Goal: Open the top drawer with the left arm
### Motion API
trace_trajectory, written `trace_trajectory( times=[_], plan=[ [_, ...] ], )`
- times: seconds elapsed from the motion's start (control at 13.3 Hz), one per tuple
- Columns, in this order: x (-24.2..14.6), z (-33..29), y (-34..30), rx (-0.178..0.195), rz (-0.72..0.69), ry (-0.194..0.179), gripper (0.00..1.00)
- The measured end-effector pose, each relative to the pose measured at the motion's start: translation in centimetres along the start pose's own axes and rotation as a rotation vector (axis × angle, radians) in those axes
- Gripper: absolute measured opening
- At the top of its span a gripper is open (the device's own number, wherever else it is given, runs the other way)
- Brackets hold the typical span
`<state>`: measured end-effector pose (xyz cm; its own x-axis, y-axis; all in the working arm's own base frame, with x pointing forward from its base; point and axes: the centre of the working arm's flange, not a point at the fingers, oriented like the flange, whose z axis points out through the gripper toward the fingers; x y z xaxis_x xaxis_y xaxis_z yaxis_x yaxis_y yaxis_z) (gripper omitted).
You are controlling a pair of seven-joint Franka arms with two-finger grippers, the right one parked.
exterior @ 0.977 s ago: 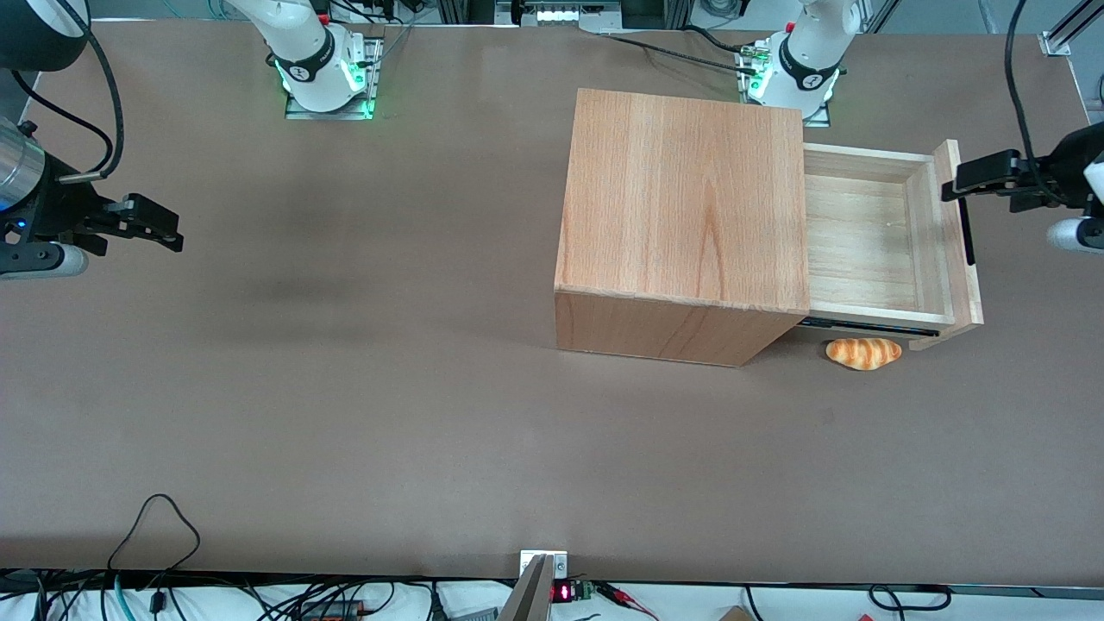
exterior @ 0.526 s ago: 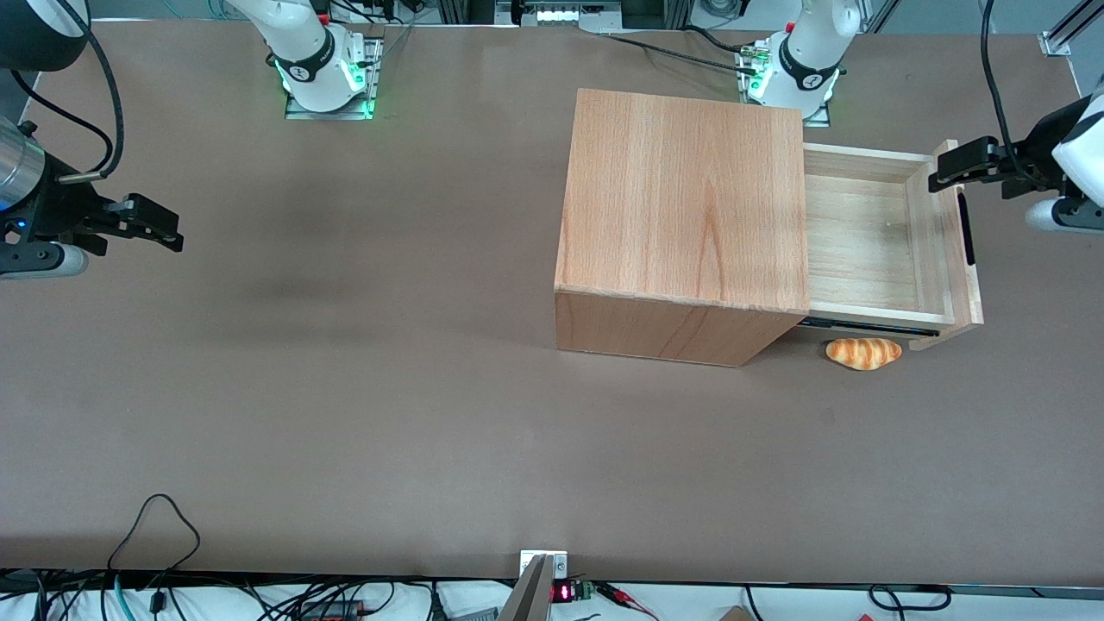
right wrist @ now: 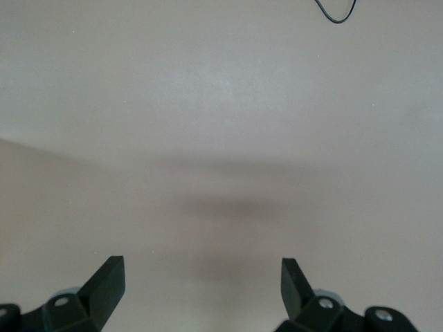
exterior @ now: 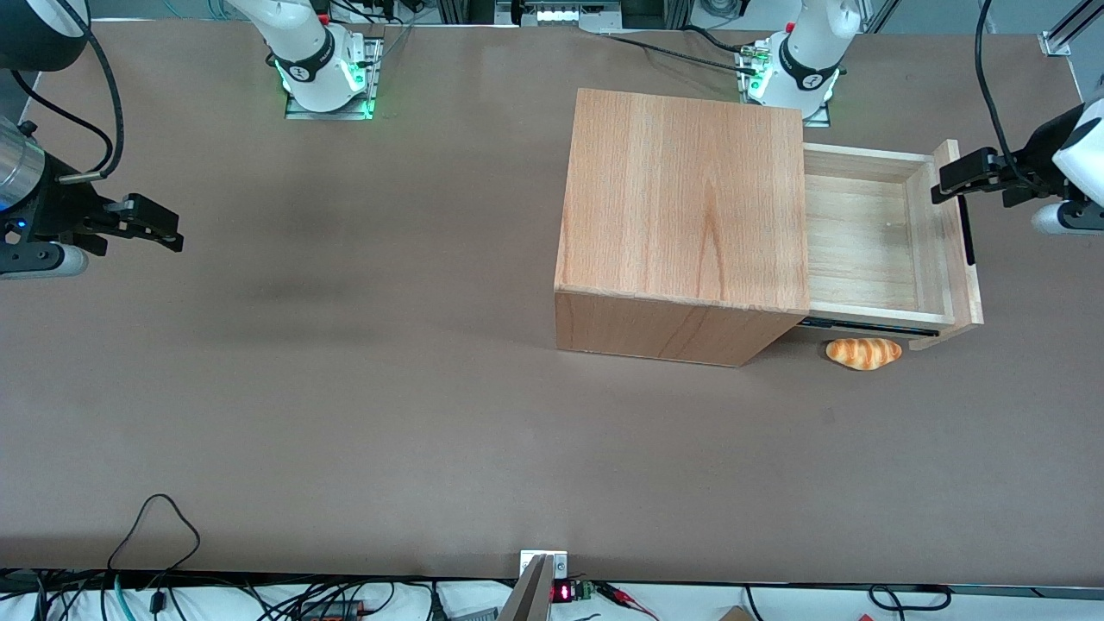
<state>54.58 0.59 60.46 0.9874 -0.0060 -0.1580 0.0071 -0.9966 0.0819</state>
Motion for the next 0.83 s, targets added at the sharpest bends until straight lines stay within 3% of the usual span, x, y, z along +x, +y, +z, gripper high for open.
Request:
trace_trajectory(
  times=[0.3, 0.83],
  plan=[
    [-0.41, -0.13, 0.71, 0.024, 0.014, 0.002, 1.0],
    [-0.15, -0.3, -0.19, 0.026, -0.002, 0.015, 1.0]
  ],
)
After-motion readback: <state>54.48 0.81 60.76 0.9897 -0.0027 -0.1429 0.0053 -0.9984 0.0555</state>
